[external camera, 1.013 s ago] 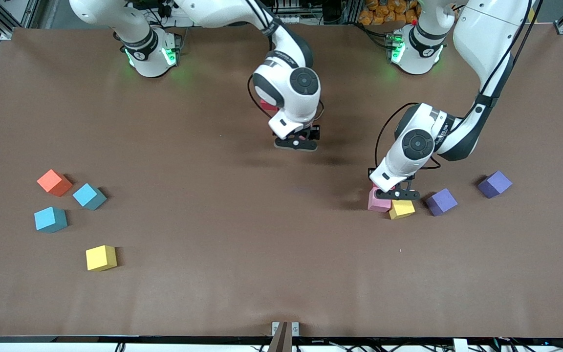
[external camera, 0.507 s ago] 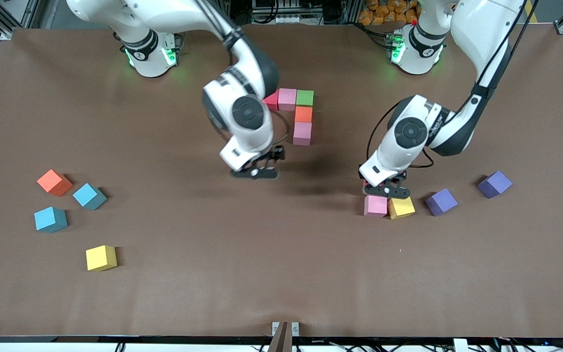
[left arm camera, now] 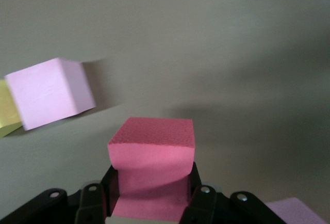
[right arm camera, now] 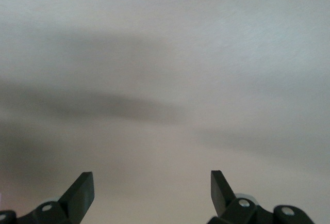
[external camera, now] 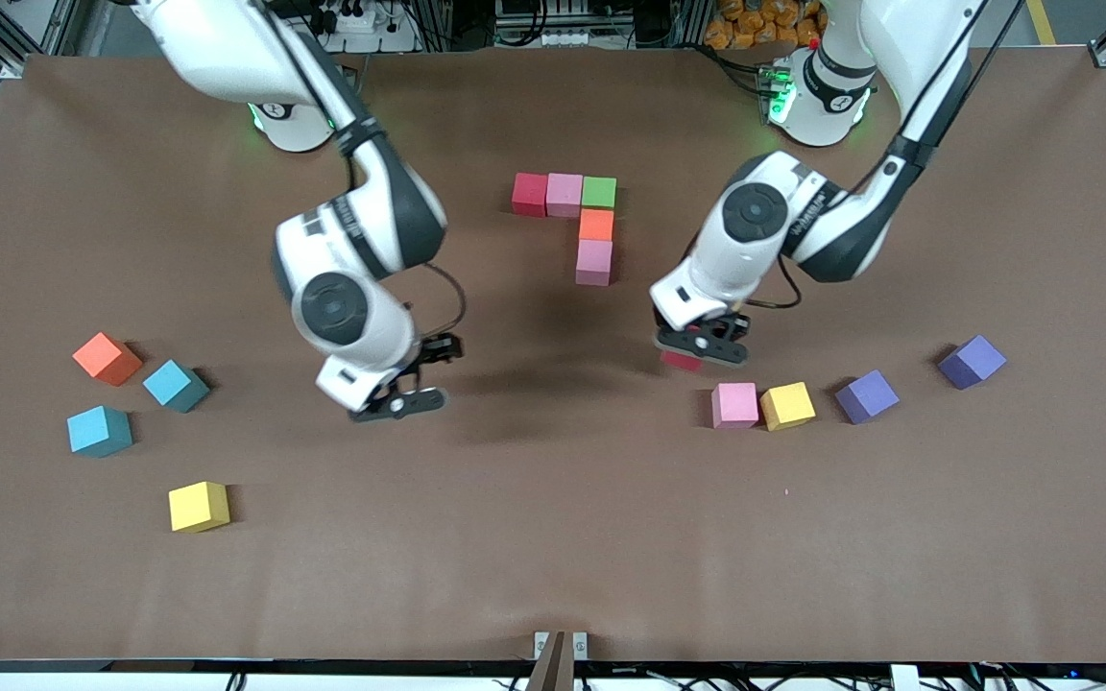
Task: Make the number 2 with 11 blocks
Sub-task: 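Carry the pink cube with the left gripper while the right gripper reaches cyan, then grasp the cyan cube with the right gripper while the left gripper lowers pink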
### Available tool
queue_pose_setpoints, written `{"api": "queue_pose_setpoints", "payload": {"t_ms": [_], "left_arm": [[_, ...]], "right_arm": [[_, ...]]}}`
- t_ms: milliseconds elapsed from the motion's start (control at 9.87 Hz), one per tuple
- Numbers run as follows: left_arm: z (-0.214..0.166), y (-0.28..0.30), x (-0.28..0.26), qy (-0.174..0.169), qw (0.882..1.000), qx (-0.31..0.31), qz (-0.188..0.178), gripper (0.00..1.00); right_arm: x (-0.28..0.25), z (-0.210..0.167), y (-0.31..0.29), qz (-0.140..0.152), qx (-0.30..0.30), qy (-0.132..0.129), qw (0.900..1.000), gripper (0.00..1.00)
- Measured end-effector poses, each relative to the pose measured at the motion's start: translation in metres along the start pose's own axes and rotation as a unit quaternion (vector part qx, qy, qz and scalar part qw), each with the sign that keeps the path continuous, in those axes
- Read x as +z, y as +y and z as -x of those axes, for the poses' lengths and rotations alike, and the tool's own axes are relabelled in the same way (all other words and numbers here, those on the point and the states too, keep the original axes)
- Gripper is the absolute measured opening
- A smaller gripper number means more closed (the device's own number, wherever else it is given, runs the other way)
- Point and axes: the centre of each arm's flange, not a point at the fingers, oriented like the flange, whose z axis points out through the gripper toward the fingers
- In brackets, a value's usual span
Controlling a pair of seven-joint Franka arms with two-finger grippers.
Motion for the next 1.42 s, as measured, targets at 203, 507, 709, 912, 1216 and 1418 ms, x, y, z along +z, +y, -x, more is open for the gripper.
{"api": "queue_pose_setpoints", "payload": {"t_ms": [203, 507, 709, 912, 1216, 1418], "left_arm": [[0.004, 0.048, -0.017, 0.017, 0.999, 0.04, 0.008, 0.54], [0.012, 0.099, -0.038, 0.039, 0.994, 0.103, 0.008, 0.54], [0.015, 0.117, -0.059, 0.034, 0.987, 0.155, -0.004, 0.54], [0.022, 0.14, -0.07, 0.031, 0.972, 0.231, -0.008, 0.54], [0.04, 0.174, -0.057, 0.019, 0.937, 0.349, -0.003, 0.54], [0.052, 0.208, -0.056, 0.018, 0.92, 0.391, 0.004, 0.54]], "right_arm": [[-0.005, -0.009, 0.056, 0.008, -0.039, 0.008, 0.999, 1.0], [-0.016, -0.019, 0.15, 0.023, -0.078, 0.042, 0.996, 1.0], [-0.011, -0.01, 0.228, 0.02, -0.126, 0.036, 0.991, 1.0], [0.016, 0.014, 0.301, 0.006, -0.196, 0.011, 0.981, 1.0], [0.053, 0.044, 0.349, -0.02, -0.276, -0.016, 0.961, 1.0], [0.069, 0.059, 0.37, -0.032, -0.316, -0.023, 0.948, 1.0]]}}
